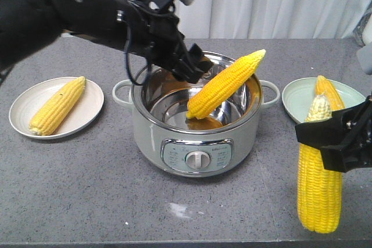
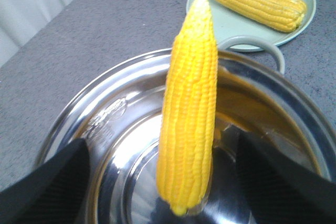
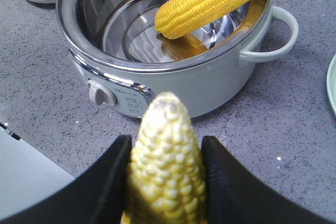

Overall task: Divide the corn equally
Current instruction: 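Grasp the last corn cob with the left gripper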

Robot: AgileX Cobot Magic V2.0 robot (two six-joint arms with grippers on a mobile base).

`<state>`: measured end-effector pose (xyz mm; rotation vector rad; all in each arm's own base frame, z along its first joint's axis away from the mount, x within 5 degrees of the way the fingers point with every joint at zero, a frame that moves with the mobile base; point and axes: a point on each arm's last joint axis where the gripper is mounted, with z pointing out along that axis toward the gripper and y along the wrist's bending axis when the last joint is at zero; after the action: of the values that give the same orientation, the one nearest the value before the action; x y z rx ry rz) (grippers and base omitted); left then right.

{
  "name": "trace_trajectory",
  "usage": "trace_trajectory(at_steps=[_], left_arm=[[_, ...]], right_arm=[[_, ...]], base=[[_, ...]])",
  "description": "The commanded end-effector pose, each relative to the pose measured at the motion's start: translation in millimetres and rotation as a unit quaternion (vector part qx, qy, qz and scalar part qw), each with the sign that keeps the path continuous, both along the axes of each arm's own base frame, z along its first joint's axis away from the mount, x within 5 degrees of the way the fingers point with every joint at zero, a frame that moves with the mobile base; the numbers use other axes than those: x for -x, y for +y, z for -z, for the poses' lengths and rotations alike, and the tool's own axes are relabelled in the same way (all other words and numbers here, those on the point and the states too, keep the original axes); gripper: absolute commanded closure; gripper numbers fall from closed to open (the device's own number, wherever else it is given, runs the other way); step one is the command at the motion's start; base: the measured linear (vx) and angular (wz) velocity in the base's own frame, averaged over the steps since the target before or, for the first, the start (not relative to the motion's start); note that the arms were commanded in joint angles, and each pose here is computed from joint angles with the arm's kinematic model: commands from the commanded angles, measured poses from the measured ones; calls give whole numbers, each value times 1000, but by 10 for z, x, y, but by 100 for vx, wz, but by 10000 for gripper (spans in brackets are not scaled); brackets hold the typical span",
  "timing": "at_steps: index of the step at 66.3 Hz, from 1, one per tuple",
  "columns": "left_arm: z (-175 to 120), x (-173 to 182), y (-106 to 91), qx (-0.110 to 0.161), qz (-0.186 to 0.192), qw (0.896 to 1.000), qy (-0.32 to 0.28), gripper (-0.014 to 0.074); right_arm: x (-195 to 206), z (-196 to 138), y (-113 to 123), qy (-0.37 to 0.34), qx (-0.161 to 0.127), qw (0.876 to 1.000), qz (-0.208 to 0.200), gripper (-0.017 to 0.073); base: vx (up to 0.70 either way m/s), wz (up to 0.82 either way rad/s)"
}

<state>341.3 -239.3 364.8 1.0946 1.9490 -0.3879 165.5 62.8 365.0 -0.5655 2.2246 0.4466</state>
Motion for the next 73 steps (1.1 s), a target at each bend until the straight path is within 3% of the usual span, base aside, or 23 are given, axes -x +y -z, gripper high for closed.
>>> trace_trajectory(at_steps=[1,32,55,73], left_arm=[[-265,24,-81,37,4,998,-41,34],[259,-298,-395,13,12,1000,-2,34],[459,-445,-509,26,-6,999,-25,41],[529,-486,-530,27,-11,999,-26,169]], right_arm=[[-5,-138,-8,-41,-18,999,11,353],[-6,-139,-8,-41,-18,999,12,353],[-6,-139,-8,-41,-18,999,12,353],[-6,-139,-8,-41,-18,999,12,353]], base=[[0,0],[0,0],[0,0],[0,0]])
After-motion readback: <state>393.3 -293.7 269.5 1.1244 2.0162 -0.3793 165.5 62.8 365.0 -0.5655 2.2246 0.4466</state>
